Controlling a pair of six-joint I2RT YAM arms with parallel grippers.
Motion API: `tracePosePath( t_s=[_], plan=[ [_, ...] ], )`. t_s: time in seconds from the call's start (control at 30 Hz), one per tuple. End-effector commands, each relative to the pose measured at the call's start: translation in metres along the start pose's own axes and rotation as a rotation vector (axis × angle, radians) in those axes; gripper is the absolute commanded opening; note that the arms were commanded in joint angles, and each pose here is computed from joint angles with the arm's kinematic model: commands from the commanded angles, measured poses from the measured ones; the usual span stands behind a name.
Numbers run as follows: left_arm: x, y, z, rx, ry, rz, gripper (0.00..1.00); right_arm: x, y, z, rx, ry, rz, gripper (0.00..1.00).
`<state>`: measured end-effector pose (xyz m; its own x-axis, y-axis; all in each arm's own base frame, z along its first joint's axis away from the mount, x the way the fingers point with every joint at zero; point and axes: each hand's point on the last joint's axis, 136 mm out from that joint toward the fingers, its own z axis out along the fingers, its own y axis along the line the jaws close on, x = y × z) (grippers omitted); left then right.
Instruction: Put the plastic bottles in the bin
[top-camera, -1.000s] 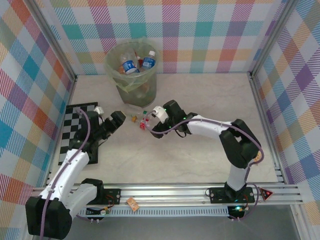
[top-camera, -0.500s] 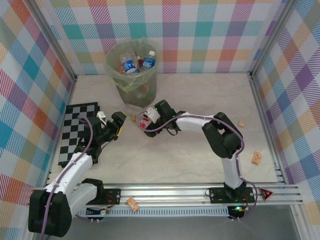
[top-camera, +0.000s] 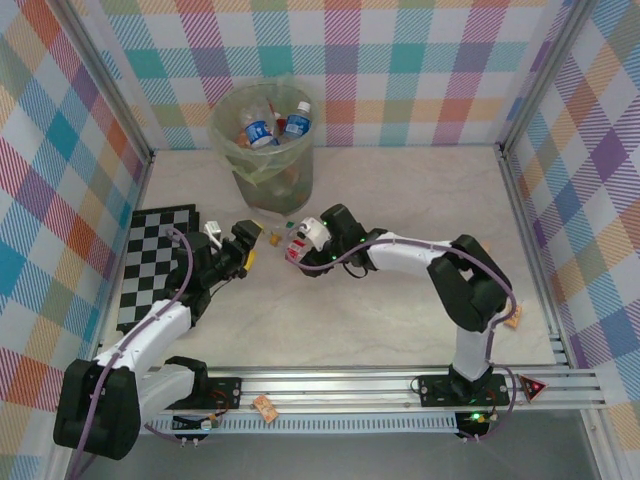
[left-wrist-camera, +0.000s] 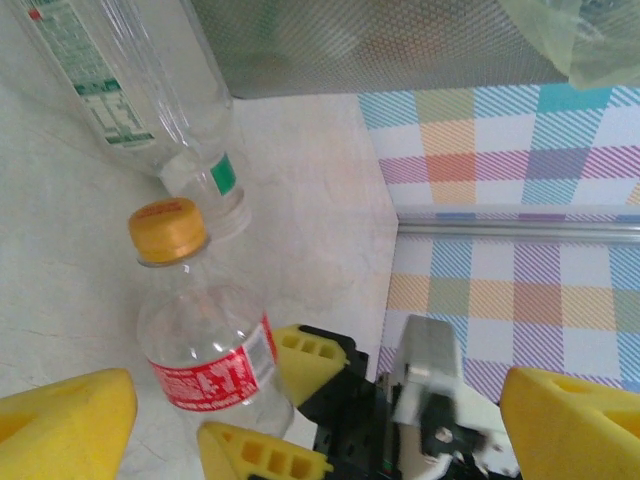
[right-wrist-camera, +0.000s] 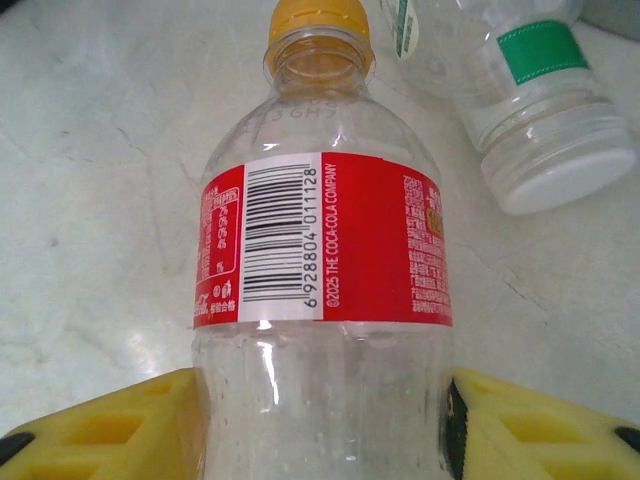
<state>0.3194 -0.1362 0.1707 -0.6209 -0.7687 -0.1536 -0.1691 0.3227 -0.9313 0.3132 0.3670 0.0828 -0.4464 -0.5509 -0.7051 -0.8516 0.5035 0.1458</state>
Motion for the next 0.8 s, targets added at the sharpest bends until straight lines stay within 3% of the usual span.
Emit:
tracePosePath(
  t_s=[0.0, 0.23, 0.47, 0.77],
  plan=[
    [0.008, -0.014, 0.006, 0.075, 0.025, -0.017, 0.97, -0.025, 0.014, -0.023, -0.038, -0.130, 0.051, 0.48],
    [0.023, -0.031, 0.028, 0.161, 0.083, -0.055, 1.00, -0.047, 0.032, -0.059, -0.098, -0.335, 0.145, 0.48],
    [0.049, -0.047, 0.053, 0.198, 0.144, -0.042, 0.98, -0.058, 0.046, -0.068, -0.131, -0.407, 0.142, 0.48],
    [0.058, -0.052, 0.060, 0.179, 0.157, -0.027, 0.62, -0.058, 0.042, -0.063, -0.112, -0.406, 0.155, 0.48]
  ],
)
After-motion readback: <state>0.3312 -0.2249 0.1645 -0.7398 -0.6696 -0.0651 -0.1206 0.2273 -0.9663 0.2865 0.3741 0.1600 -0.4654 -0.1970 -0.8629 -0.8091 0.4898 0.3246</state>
